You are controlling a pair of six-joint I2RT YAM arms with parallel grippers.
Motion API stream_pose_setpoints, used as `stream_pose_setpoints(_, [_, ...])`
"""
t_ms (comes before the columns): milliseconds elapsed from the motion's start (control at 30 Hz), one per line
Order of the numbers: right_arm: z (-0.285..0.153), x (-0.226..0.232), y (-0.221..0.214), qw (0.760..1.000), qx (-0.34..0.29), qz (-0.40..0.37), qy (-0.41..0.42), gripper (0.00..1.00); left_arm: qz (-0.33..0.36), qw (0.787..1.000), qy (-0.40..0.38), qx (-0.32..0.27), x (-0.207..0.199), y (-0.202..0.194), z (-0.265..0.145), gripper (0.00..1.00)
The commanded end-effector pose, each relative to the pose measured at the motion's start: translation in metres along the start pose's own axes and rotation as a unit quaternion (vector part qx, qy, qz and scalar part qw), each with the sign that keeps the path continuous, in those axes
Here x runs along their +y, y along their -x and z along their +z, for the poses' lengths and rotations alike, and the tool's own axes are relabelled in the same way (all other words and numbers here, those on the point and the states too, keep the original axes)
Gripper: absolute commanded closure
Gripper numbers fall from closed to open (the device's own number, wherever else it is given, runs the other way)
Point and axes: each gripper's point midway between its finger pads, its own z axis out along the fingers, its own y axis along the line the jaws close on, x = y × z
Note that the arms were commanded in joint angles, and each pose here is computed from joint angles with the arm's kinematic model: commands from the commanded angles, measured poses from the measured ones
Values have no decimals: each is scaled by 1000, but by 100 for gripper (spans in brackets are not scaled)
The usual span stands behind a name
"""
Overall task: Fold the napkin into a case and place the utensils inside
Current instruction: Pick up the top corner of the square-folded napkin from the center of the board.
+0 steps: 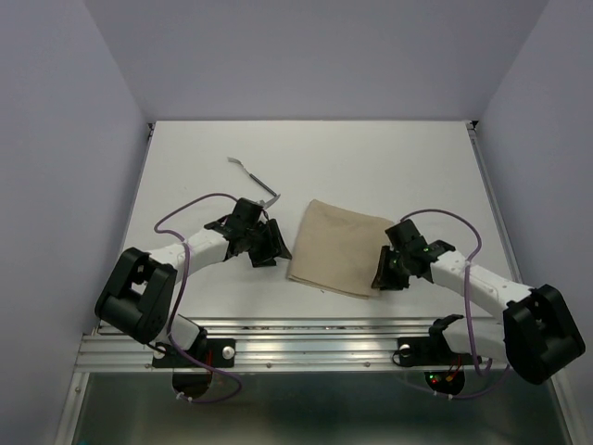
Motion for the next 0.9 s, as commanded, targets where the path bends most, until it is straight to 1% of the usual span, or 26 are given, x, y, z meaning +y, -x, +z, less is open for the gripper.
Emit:
stream_pose_setpoints(0, [-1,-3,8,999,-15,19,-28,59,3,1000,-16,-21,-12,10,-9,38])
stream_pose_setpoints(67, [-4,-5,17,998,-38,20,-38,49,6,1000,-20,-23,-15,11,-12,38])
stream_pose_setpoints(167, [-16,-3,34,996,-73,22,-46,42,17,999,-35,-30,-28,18,-19,39])
stream_pose_setpoints(233, [-27,-2,53,992,-110,26,-60,42,24,998,-44,-35,-35,22,-23,40])
stream_pose_setpoints(333, [-39,-1,73,986,-147,23,-75,41,38,997,-54,-40,-47,25,-27,43])
stream_pose_setpoints(400, [-45,7,87,983,-165,25,-74,43,49,996,-60,-41,-56,25,-29,49])
stream_pose_setpoints(467, [-47,10,103,980,-180,32,-74,51,61,996,-61,-30,-60,18,-24,55])
stream_pose_setpoints(500, [-48,17,118,978,-195,40,-63,55,67,995,-63,-29,-63,17,-23,61])
stream_pose_setpoints(533, [-48,21,126,977,-201,42,-56,63,71,995,-63,-24,-64,13,-20,64])
stream_pose_setpoints(567, [-47,25,132,977,-201,45,-45,67,76,995,-62,-16,-65,8,-14,74])
stream_pose_setpoints(600, [-41,22,142,977,-200,56,-46,71,77,995,-62,-10,-64,6,-11,79])
stream_pose_setpoints(633, [-39,26,153,976,-206,58,-33,79,78,995,-58,-2,-61,2,-5,83])
stream_pose_setpoints(667, [-35,27,157,977,-201,62,-28,82,78,995,-60,4,-58,-2,-1,91])
stream_pose_setpoints(700, [-26,23,168,977,-201,70,-29,85,77,995,-59,9,-56,-4,2,96])
stream_pose_setpoints(733, [-22,22,172,977,-199,72,-28,88,78,995,-58,14,-54,-7,5,99])
stream_pose_setpoints(867, [1,13,188,979,-186,70,-41,90,78,995,-45,40,-37,-22,21,100])
